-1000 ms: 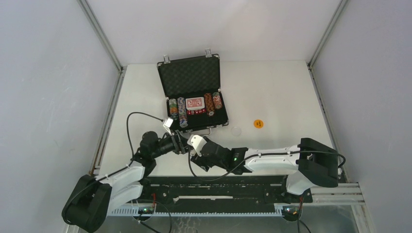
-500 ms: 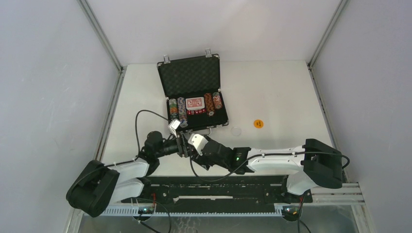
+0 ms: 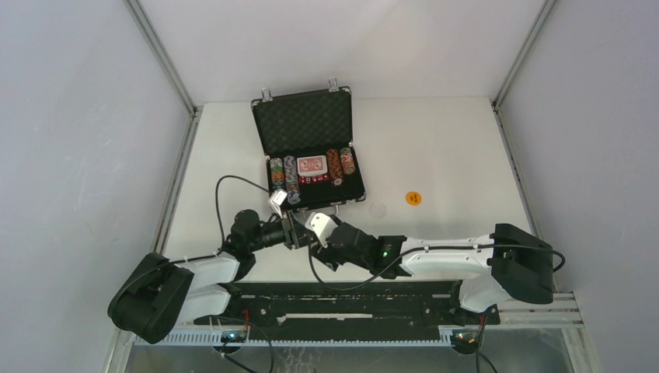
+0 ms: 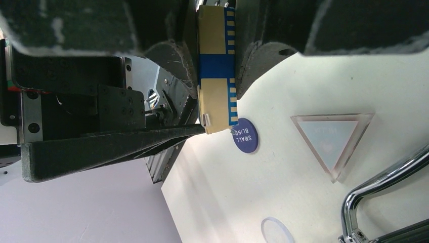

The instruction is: Pack up texas hold em set

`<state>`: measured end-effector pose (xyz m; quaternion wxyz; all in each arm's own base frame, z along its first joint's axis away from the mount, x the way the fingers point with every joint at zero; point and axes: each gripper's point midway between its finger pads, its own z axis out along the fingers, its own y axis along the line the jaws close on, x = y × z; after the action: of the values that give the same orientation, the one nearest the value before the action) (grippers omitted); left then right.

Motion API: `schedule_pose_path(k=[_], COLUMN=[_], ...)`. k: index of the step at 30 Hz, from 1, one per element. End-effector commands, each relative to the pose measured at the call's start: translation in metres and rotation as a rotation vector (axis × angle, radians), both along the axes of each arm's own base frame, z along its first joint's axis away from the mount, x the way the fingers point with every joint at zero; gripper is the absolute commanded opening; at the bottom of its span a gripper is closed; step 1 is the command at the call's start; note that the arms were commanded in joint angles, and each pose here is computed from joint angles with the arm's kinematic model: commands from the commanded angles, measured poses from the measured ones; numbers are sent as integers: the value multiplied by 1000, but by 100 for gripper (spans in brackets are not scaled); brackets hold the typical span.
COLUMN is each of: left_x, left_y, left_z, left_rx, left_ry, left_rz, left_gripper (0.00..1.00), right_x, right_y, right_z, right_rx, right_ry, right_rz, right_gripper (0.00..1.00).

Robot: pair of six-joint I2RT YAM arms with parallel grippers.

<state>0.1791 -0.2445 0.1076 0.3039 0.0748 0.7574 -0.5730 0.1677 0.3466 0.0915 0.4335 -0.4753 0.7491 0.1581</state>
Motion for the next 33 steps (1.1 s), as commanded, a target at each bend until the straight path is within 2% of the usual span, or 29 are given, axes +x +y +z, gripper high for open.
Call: schedule_pose_path(k=[1,4,7,13,18,22,33], left_x=[6,13,24,55,86,106,155], left_y=[-7,-7,-4,11,39,60,55], left_z=[32,40,49,64,62,60,68], left_rx=[-47,-54,-53,1,49,81,118], left_ry=[-125,-135,-155,-186,-149,-126,-95], left_rz=[-26,6,71,257,503,673,770], left_gripper=[1,0,0,0,0,0,0], right_x=[14,18,22,27,37,40,36], right_y=[10,5,-4,-31,-59,-71,-71], right_z=[29,33,41,64,78,76,58], right_rx=[124,135,170,294,396,415,386], right_ry=[-25,-26,-33,-32,-21,-8,40], right_rz=[-48,-67,-89,-136,-214,-255,-266], right_gripper=[68,84,93,95,95,95,95])
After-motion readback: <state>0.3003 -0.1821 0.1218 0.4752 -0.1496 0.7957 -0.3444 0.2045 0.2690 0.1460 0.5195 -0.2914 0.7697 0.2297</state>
